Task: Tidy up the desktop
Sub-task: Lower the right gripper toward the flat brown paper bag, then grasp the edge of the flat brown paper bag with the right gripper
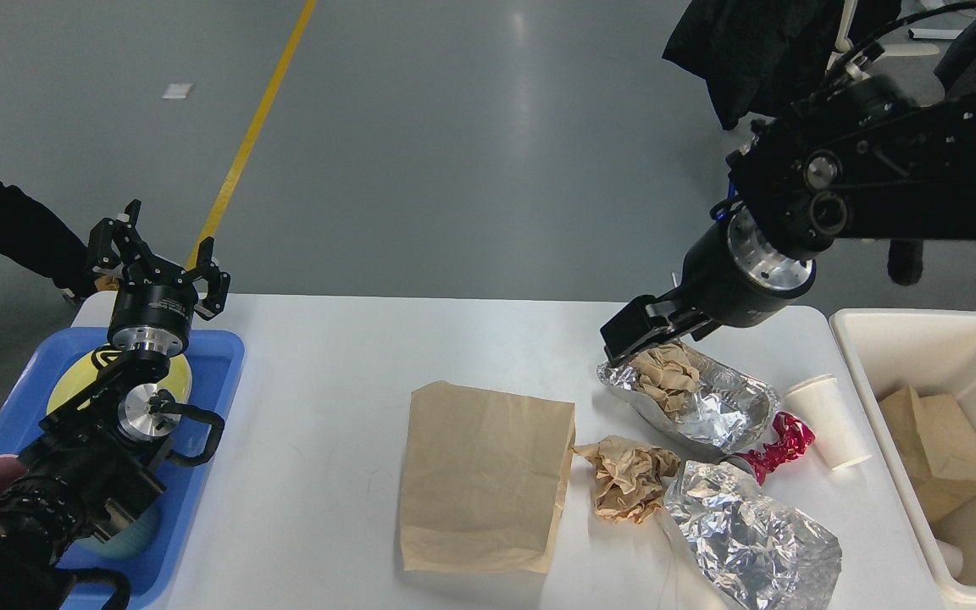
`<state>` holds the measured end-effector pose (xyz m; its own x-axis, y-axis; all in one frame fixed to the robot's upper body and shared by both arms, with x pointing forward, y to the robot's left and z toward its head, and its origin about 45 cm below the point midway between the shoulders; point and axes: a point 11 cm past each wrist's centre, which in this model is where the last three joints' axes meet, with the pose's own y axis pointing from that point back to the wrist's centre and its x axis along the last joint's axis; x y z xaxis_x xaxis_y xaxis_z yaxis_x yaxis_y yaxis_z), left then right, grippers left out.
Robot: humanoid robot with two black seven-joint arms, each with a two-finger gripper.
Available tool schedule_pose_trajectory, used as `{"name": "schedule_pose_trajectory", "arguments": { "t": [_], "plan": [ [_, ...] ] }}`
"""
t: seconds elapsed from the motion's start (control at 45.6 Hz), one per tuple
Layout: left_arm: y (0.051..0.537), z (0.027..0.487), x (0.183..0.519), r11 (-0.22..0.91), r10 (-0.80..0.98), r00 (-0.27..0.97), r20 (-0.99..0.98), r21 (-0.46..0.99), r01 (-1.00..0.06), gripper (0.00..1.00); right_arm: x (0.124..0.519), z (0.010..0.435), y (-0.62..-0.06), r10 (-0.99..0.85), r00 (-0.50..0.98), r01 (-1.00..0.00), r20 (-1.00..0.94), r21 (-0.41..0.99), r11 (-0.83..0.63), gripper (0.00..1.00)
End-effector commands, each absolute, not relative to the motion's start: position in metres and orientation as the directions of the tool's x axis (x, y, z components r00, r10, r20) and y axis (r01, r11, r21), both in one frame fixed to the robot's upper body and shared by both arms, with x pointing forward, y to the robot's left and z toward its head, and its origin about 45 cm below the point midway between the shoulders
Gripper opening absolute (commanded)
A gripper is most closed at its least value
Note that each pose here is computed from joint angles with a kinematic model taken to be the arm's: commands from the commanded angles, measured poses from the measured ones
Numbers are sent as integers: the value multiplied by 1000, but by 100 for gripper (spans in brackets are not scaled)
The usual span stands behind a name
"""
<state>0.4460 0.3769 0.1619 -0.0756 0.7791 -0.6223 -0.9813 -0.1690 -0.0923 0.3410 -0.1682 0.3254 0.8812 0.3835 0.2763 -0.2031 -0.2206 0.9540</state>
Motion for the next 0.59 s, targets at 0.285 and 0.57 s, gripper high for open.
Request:
{"name": "schedule_pose_trajectory", "arguments": {
  "t": [0.285,0.57],
  "plan": [
    [377,162,446,-169,779,-75,-622,-92,-981,96,297,257,-134,254,967,56,20,956,-290,100],
    [377,162,446,-169,779,-75,-622,-92,-981,96,296,221,-140,-9,994,94,-106,915,-393,100]
  ]
}}
